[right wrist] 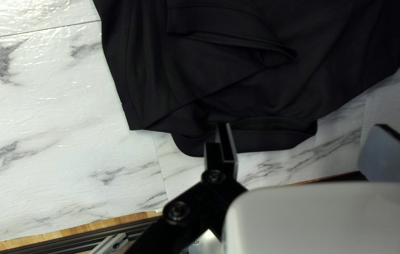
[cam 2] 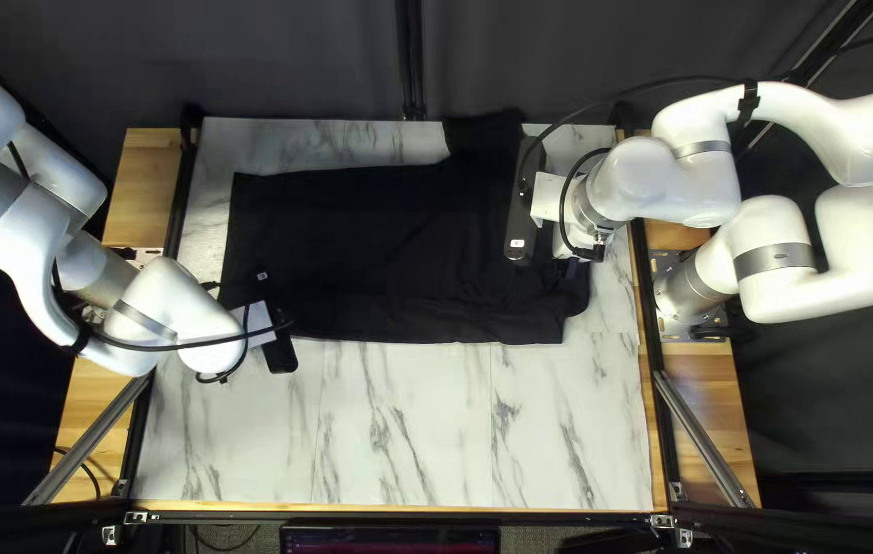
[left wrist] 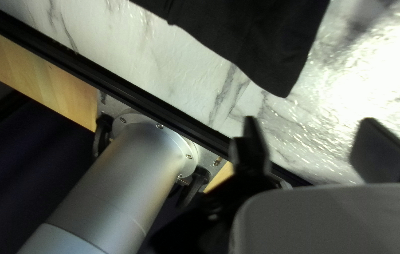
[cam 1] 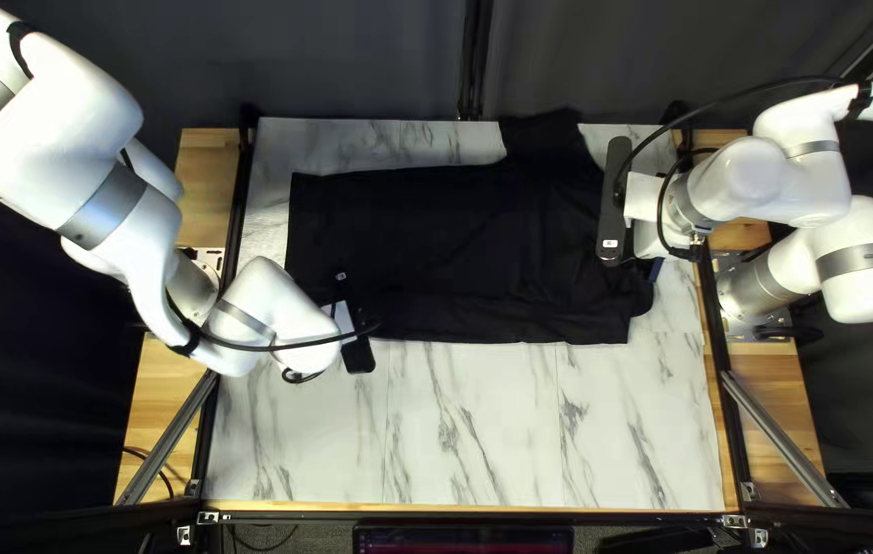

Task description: Fold t-shirt

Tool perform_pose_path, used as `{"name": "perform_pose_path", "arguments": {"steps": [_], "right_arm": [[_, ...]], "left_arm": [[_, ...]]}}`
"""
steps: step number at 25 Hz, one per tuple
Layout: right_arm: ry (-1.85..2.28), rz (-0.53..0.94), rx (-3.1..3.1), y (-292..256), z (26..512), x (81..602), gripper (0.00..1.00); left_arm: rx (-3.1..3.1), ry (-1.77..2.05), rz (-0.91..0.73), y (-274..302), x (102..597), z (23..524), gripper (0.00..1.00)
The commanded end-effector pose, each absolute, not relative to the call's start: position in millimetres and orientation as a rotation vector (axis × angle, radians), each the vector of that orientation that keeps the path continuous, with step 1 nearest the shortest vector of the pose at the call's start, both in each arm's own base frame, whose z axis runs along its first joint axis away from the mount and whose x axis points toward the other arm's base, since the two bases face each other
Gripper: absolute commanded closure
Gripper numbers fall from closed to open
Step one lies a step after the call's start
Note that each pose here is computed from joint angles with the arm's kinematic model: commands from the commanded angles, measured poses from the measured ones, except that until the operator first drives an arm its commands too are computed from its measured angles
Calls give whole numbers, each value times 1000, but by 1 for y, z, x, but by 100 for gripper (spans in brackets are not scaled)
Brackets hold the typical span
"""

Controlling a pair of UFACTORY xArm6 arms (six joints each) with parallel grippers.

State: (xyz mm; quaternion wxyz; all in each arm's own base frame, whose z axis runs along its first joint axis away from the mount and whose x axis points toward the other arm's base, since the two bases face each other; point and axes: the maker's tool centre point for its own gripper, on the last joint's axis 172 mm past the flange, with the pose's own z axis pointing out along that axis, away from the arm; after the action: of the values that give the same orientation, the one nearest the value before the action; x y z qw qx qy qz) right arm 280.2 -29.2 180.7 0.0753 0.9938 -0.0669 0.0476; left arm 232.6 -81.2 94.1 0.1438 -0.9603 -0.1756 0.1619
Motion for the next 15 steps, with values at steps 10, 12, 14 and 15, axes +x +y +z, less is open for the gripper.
{"name": "perform_pose_path", "arguments": {"steps": [10, 12, 14, 15], "right_arm": [[-201, 143, 2981, -29, 181, 280, 0], [-201, 143, 2981, -29, 181, 280, 0], [-201, 143, 2981, -29, 181, 280, 0], [-201, 143, 2981, -29, 181, 280, 0]], "left_arm": [[-3031, -75, 155, -28, 334, 78, 0], [-3042, -16, 131, -26, 340, 72, 0], [-3048, 28, 119, -25, 348, 66, 0], [-3053, 55, 109, -23, 354, 60, 0]]}}
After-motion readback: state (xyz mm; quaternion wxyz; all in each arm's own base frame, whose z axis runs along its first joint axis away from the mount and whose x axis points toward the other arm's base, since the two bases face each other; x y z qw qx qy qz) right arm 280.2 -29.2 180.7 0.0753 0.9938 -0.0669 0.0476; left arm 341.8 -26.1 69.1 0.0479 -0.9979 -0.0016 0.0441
